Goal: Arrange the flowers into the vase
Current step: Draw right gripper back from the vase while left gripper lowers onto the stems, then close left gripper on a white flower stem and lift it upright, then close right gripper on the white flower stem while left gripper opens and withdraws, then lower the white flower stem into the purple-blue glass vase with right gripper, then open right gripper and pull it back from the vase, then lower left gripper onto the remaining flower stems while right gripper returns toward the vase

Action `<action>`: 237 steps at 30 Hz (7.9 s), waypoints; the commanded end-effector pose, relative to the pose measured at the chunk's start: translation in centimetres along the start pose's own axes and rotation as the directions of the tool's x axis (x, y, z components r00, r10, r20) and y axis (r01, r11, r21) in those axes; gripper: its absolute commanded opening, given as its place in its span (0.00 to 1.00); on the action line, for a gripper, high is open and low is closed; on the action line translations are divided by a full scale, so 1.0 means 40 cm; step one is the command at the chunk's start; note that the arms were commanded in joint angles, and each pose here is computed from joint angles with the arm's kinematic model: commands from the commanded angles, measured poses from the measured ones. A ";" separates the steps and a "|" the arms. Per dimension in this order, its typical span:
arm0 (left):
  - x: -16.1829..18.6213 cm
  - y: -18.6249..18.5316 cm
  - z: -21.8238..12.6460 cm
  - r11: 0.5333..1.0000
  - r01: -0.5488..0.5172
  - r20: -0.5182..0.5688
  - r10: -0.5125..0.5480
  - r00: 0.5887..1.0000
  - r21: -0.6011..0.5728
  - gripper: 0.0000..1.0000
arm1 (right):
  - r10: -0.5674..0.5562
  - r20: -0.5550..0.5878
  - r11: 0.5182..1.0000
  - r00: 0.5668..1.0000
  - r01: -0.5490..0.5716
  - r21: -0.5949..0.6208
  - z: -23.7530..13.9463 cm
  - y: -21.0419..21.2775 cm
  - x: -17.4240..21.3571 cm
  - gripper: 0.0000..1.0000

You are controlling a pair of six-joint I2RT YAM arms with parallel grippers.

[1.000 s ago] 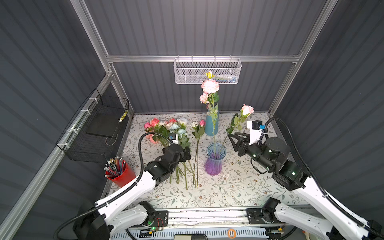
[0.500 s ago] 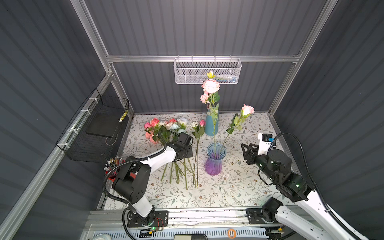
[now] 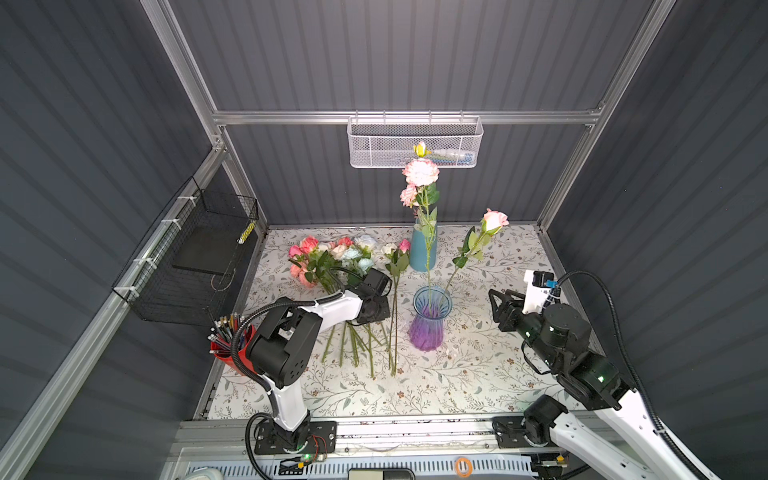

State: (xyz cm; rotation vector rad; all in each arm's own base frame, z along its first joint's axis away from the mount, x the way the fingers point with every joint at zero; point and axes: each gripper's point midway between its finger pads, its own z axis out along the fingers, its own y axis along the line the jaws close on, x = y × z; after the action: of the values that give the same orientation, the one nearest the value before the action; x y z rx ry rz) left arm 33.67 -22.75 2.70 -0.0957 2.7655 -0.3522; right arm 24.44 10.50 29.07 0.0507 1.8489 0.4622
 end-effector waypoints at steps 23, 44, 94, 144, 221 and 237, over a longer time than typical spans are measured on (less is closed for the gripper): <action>-0.178 -0.053 -0.517 0.965 -0.252 0.541 0.175 0.823 0.072 0.00 | 0.020 -0.035 0.994 0.999 -0.024 -0.102 0.013 0.072 -0.043 0.56; -0.144 -0.312 -0.894 0.709 -0.674 0.802 0.268 0.533 0.211 0.00 | -0.090 -0.028 0.850 0.996 0.062 -0.524 -0.024 0.425 -0.207 0.54; -0.023 -0.057 -0.889 0.855 -0.488 0.821 0.147 0.552 0.175 0.96 | -0.129 0.079 0.841 0.988 0.152 -0.520 0.101 0.629 -0.309 0.09; -0.074 -0.012 -0.760 0.952 -0.290 0.756 0.120 0.644 0.095 0.99 | -0.136 -0.031 0.965 0.990 0.126 -0.228 0.132 0.341 -0.041 0.59; -0.130 0.031 -0.020 0.989 -0.042 -0.029 0.038 0.999 -0.141 0.37 | -0.084 0.023 0.995 0.996 0.085 -0.050 -0.211 0.067 -0.139 0.48; -0.123 0.087 -0.070 0.979 0.009 0.061 0.004 0.998 -0.205 0.48 | -0.134 0.028 0.988 0.991 0.135 -0.080 -0.094 0.157 -0.119 0.47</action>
State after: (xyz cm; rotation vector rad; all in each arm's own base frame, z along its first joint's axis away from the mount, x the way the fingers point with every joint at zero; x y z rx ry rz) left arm 37.90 -19.37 7.67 -0.1182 2.7074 -0.1418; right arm 20.61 12.56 36.11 -0.1257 1.8047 0.3831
